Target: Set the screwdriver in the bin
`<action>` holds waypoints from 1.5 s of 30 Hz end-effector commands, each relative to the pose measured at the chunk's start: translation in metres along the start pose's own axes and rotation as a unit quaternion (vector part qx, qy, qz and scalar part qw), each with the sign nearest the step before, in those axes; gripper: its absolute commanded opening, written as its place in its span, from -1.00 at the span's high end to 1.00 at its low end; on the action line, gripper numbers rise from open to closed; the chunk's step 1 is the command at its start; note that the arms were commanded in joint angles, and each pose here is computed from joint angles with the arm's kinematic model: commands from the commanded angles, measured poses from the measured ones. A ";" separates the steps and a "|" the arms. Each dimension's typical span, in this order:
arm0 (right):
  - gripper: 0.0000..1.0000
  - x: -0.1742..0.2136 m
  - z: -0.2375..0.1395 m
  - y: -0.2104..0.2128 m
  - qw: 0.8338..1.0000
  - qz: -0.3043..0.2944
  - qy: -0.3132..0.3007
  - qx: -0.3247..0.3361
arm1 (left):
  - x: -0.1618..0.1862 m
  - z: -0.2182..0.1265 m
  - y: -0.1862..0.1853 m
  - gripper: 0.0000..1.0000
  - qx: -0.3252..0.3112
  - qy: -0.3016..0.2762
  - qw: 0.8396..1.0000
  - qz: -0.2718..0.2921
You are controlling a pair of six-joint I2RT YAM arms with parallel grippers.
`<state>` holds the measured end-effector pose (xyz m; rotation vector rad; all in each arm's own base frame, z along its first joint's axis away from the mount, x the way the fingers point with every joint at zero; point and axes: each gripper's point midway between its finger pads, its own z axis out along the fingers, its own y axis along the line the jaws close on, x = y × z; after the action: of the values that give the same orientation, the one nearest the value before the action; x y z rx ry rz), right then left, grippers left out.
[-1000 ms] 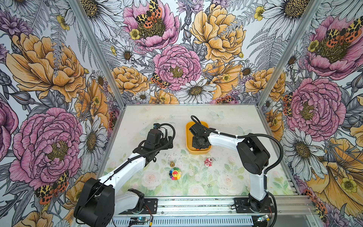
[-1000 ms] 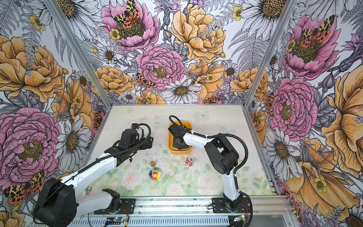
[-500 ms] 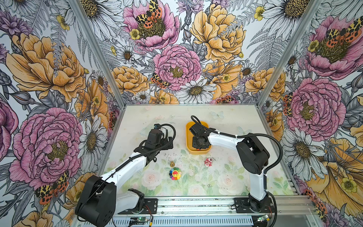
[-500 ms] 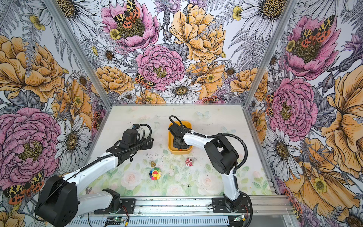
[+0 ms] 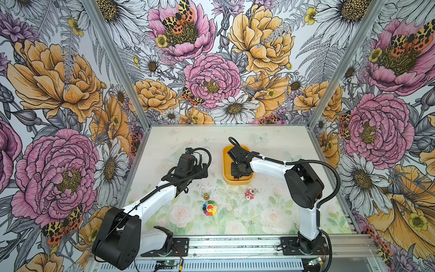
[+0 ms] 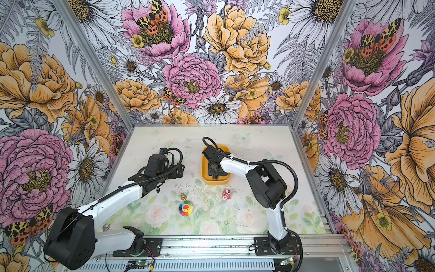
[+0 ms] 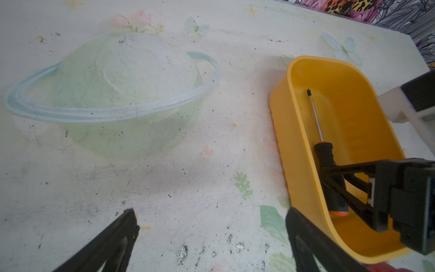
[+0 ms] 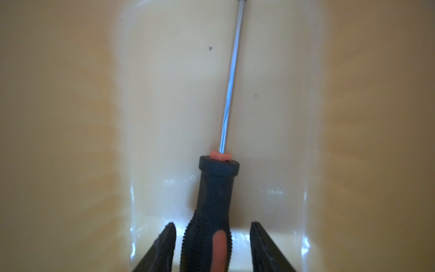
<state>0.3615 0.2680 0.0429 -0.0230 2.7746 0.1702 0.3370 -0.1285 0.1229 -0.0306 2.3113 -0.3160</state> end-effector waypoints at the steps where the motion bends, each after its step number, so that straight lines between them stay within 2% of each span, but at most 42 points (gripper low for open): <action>1: -0.08 -0.026 -0.042 0.004 0.998 -0.034 -0.046 -0.016 | -0.014 -0.001 -0.006 -0.97 0.001 -0.016 1.000 0.014; 7: -0.10 -0.035 -0.087 0.005 0.992 -0.092 -0.073 -0.049 | -0.012 0.002 -0.006 -0.98 0.001 -0.010 1.000 0.017; 12: -0.09 -0.049 -0.131 -0.023 0.972 -0.182 -0.147 -0.012 | -0.015 0.001 -0.006 -0.98 0.000 -0.015 1.000 0.018; 17: -0.10 -0.070 -0.151 -0.076 0.962 -0.172 -0.211 0.003 | -0.016 0.004 -0.006 -0.98 -0.001 -0.023 1.000 0.011; 20: -0.10 -0.079 -0.159 -0.113 0.955 -0.142 -0.260 0.014 | -0.018 0.003 -0.005 -0.98 -0.008 -0.028 1.000 0.011; 23: -0.11 -0.078 -0.155 -0.147 0.951 -0.109 -0.290 0.009 | -0.018 0.002 -0.008 -0.98 -0.004 -0.043 0.999 0.030; 29: -0.11 -0.073 -0.138 -0.200 0.941 -0.078 -0.326 0.050 | -0.019 -0.005 -0.003 -0.98 -0.018 -0.074 0.996 0.048; 35: -0.11 -0.072 -0.113 -0.248 0.934 -0.020 -0.347 0.087 | -0.038 -0.029 0.006 -0.98 -0.045 -0.128 0.988 0.074; 38: -0.11 -0.075 -0.104 -0.259 0.925 -0.022 -0.366 0.101 | -0.051 -0.043 0.004 -0.98 -0.046 -0.158 0.980 0.116; 42: -0.11 -0.077 -0.092 -0.264 0.920 -0.030 -0.376 0.108 | -0.069 -0.065 0.002 -0.98 -0.059 -0.207 0.958 0.189; 45: -0.09 -0.078 -0.089 -0.266 0.914 -0.030 -0.389 0.111 | -0.085 -0.082 0.013 -0.98 -0.084 -0.251 0.943 0.204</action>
<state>0.3995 -0.0041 0.0988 0.0149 2.1008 -0.1156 0.3357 -0.1037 0.2131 0.2094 1.8868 -0.0324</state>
